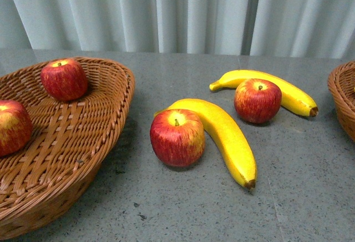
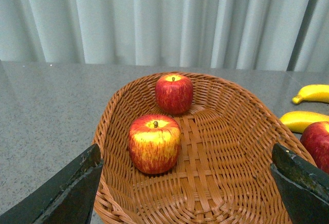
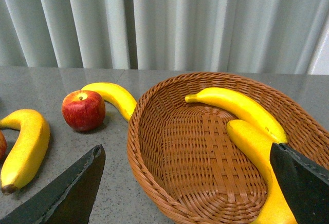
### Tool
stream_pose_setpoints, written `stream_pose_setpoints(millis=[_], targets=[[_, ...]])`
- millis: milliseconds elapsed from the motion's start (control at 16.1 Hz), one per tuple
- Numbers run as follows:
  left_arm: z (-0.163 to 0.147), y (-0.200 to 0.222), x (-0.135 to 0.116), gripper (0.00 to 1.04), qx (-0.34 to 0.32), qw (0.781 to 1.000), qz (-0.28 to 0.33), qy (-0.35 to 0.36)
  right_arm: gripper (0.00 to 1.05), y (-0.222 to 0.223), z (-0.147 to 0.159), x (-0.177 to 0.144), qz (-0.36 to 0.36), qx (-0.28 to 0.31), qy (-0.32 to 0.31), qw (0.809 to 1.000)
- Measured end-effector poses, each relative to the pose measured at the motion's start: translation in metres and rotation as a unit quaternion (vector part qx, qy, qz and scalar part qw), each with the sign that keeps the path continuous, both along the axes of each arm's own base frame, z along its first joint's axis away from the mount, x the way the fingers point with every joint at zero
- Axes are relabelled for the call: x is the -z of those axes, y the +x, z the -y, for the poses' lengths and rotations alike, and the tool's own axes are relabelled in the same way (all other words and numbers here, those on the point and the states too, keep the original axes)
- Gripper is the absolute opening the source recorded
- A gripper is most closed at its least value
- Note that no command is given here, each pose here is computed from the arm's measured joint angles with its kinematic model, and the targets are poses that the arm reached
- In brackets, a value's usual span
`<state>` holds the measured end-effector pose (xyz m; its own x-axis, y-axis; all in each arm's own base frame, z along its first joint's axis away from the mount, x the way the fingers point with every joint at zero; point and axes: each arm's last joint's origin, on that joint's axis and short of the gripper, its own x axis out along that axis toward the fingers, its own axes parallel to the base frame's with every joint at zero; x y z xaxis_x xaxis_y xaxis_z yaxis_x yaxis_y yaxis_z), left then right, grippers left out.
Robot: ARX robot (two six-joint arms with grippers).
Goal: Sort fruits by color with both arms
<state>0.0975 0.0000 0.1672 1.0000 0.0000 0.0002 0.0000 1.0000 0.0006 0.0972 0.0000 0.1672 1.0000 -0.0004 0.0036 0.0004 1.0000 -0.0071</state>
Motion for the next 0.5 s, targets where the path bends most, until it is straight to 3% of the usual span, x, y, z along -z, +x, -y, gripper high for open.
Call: stream_pose_setpoints(millis=[496], targets=[[0.0,0.0,0.0,0.98,0.0,1.0,0.0,0.0,0.98,0.0,0.0,0.0,0.0,0.0,0.0,1.0]])
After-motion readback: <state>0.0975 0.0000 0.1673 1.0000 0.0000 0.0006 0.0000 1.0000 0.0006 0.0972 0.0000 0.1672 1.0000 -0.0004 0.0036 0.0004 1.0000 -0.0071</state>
